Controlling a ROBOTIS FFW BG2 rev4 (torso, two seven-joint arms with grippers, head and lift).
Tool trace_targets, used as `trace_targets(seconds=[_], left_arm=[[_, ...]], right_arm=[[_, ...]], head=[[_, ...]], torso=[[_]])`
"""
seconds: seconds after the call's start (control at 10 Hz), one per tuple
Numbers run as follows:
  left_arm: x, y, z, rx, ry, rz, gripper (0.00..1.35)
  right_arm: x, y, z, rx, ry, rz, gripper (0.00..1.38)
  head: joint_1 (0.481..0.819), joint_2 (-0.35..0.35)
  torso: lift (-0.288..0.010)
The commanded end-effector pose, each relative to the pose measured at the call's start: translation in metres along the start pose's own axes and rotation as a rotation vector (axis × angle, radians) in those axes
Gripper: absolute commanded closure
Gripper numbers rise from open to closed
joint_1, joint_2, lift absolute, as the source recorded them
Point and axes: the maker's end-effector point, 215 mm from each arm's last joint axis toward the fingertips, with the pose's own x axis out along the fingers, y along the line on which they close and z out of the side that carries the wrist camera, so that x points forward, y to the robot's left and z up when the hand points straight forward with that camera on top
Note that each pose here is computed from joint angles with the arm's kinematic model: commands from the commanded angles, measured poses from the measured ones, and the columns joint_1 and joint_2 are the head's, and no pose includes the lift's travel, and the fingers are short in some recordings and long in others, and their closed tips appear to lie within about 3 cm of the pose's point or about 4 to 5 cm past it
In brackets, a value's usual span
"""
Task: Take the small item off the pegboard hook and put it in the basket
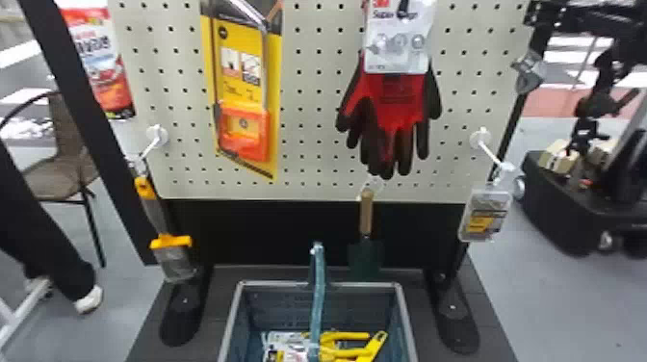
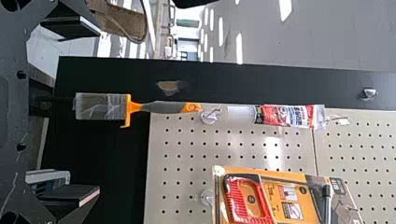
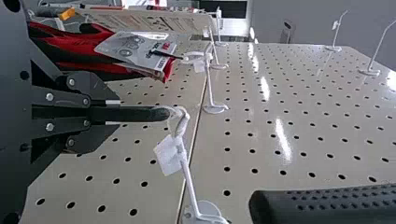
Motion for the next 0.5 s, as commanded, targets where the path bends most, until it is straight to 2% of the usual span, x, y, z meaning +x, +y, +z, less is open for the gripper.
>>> trace_targets(seconds=[0.0, 0.4], left_arm=[[0.0, 0.0, 0.0, 0.0, 0.001, 0.0, 0.12], [0.0, 0.0, -0.001, 0.001, 0.004, -0.002, 0.12]], right_arm=[[-0.002, 0.001, 0.003, -0.012, -0.001, -0.004, 1.27], [-0.016, 0.002, 0.016, -0.055, -0.009, -0.042, 1.27]], head=[[0.549, 0.0], [0.549, 0.0]], torso=[[-0.1], [-0.1]])
